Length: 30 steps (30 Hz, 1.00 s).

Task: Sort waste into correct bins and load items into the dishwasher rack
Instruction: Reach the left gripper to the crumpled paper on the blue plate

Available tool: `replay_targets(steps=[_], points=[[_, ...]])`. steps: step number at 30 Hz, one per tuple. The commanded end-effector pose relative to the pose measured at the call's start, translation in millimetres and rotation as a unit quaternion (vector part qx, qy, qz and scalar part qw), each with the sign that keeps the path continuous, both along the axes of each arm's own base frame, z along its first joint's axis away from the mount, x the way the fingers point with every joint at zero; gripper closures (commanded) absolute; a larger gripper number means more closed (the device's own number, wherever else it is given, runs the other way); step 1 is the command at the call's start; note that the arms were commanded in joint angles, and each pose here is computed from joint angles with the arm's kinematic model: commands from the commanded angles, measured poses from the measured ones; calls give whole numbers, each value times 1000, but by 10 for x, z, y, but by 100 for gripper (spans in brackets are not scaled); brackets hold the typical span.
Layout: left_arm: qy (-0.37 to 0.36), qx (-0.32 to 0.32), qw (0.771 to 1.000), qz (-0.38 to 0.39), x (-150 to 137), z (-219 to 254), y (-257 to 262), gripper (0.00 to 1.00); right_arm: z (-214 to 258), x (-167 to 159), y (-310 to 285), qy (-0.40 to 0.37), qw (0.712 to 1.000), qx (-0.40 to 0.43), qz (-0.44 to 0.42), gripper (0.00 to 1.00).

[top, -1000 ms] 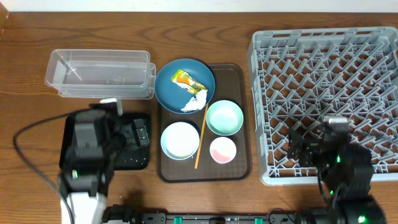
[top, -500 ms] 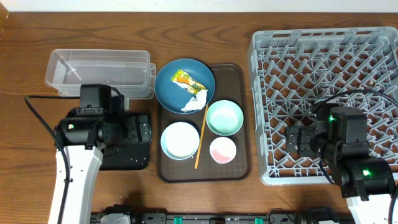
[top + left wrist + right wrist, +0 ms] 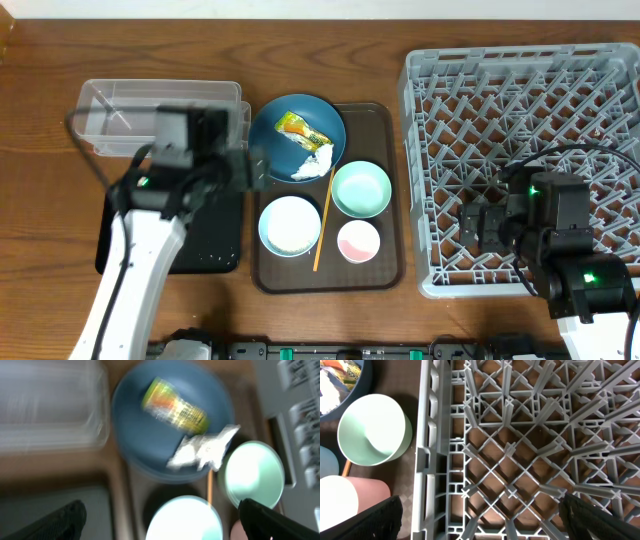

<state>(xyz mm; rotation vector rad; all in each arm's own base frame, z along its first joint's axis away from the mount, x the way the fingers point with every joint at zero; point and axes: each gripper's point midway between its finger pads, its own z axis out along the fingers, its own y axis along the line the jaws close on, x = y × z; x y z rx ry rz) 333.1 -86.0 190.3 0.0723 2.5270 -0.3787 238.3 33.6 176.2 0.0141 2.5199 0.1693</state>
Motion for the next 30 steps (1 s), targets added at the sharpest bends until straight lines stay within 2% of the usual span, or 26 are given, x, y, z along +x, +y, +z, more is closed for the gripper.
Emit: replay_targets(steps=[1,6,14,17,20,22,25,27,28,30], points=[[-23,27,999,-21,270,31,-176,0,81,21,-19,-11,1000,0,-7,1],[-40,25,997,-68,589,-179,-647,0,81,21,-19,-11,1000,0,-7,1],[9,38,992,-123,616,-855,-1155,7,77,19,-19,-10,1000,0,-7,1],[28,44,990,-128,614,-1072,-1205,21,73,13,-20,-9,1000,0,-7,1],[35,46,990,-129,614,-1141,-1205,44,70,10,-20,-8,1000,0,-7,1],[31,45,990,-129,630,-1127,-1212,54,67,7,-20,-7,1000,0,-7,1],[28,44,990,-128,637,-1116,-1216,77,67,7,-20,-7,1000,0,-7,1],[29,44,990,-129,631,-1109,-1213,89,67,6,-21,-7,1000,0,-7,1],[29,44,990,-128,628,-1104,-1212,93,66,5,-20,-7,1000,0,-7,1],[25,42,991,-126,631,-1065,-1205,94,66,5,-21,-7,1000,0,-7,1]])
